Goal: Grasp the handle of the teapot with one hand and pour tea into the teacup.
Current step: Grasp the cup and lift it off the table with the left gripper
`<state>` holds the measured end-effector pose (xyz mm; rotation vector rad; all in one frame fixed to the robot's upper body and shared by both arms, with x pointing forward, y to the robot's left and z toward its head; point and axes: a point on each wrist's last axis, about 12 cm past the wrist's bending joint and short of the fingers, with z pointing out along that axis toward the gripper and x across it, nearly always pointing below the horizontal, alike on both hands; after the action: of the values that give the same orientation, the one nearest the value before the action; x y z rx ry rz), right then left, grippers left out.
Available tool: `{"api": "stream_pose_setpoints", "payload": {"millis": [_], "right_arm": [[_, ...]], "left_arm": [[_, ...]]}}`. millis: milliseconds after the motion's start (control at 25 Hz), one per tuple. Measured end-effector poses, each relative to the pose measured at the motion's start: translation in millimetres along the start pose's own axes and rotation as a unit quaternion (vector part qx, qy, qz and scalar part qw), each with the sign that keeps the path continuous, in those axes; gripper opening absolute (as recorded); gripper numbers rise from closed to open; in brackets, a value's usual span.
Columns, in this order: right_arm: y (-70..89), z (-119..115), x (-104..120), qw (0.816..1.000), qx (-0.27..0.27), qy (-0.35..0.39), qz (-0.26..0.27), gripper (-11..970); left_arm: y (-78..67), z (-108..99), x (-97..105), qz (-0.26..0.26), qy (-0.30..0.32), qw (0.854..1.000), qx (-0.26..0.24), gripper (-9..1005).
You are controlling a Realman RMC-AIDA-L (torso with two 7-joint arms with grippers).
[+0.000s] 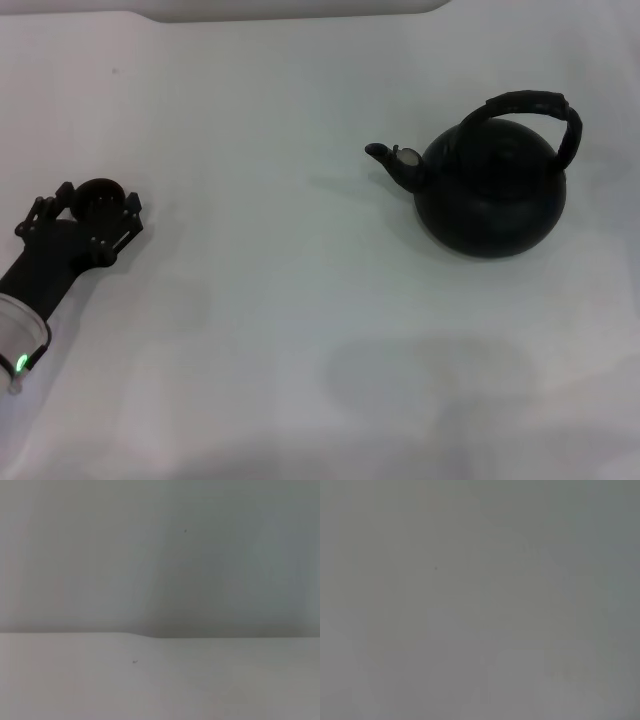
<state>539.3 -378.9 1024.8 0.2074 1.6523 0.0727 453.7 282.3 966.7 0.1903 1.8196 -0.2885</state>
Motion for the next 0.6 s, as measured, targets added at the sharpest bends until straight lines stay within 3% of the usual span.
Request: {"api": "stream_pose_setpoints", "payload": {"millis": [600], "right_arm": [[-1.8, -1.6, 0.6, 1.0, 0.003, 0.001, -0.001, 644]], "left_arm": [[0.5, -0.6, 0.5, -0.001, 0.001, 1.0, -0.002, 888]]}}
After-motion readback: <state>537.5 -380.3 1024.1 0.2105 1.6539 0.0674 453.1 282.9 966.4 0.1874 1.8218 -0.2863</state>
